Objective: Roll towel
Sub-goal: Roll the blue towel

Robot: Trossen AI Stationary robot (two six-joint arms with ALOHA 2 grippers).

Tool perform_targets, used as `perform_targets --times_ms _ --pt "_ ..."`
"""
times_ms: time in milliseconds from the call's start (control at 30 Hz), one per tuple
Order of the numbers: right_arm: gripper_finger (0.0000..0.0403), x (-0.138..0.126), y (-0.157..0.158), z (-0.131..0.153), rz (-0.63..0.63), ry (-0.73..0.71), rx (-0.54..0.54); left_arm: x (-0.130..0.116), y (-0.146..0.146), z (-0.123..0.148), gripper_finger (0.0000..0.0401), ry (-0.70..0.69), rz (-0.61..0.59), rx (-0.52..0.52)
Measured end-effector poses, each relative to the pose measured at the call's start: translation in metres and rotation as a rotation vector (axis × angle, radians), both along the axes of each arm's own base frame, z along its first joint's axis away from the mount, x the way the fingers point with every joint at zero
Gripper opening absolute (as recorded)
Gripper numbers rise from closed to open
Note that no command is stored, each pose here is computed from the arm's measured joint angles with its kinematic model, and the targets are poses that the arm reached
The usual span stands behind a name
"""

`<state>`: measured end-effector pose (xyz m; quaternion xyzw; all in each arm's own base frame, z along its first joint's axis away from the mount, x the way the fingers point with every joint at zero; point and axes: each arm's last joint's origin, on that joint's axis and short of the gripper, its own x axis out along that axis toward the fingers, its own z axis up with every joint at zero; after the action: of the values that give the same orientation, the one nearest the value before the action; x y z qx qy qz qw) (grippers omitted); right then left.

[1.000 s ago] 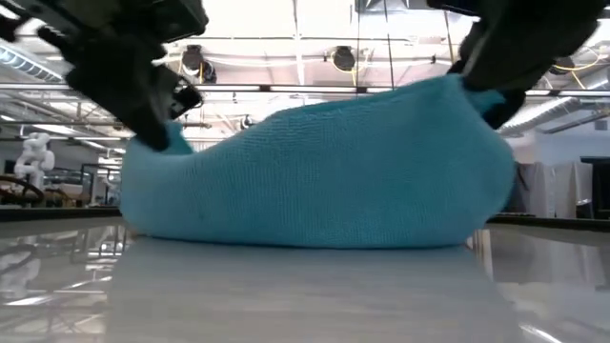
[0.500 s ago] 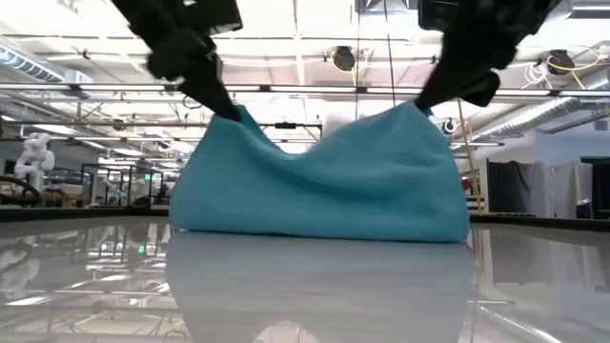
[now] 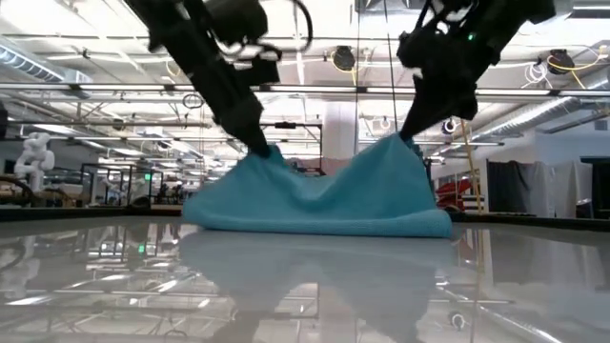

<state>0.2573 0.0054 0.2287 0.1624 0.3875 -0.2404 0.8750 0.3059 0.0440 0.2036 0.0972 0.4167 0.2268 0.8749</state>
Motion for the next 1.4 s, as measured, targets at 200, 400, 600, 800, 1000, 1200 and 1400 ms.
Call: perform_targets --times_ms 200,400,600,800,1000,1200,1400 --pt "0.0000 0.003 -0.017 -0.017 -0.061 0.108 0.001 0.006 0.016 -0.026 0.0008 0.078 0.027 -0.040" --pt "0.0005 0.011 -0.033 -0.040 -0.089 0.213 0.001 0.008 0.022 -0.036 0.0008 0.101 0.045 -0.045" --pt "0.0077 0.014 -0.044 -0.053 -0.133 0.280 -0.056 0.008 0.021 -0.036 0.0038 0.106 0.052 -0.035" --pt "0.0172 0.009 -0.046 -0.048 -0.159 0.290 -0.110 0.007 0.021 -0.036 0.0106 0.117 0.080 0.009" --pt "0.0204 -0.001 -0.043 -0.036 -0.171 0.289 -0.122 0.004 0.019 -0.029 0.0151 0.111 0.113 0.063" --pt "0.0196 0.000 -0.036 -0.030 -0.117 0.252 -0.134 0.012 0.004 -0.026 0.0156 0.029 -0.089 -0.148" --pt "0.0179 0.017 -0.020 -0.032 0.068 0.171 -0.104 0.016 -0.014 -0.039 0.0155 0.069 -0.217 -0.273"
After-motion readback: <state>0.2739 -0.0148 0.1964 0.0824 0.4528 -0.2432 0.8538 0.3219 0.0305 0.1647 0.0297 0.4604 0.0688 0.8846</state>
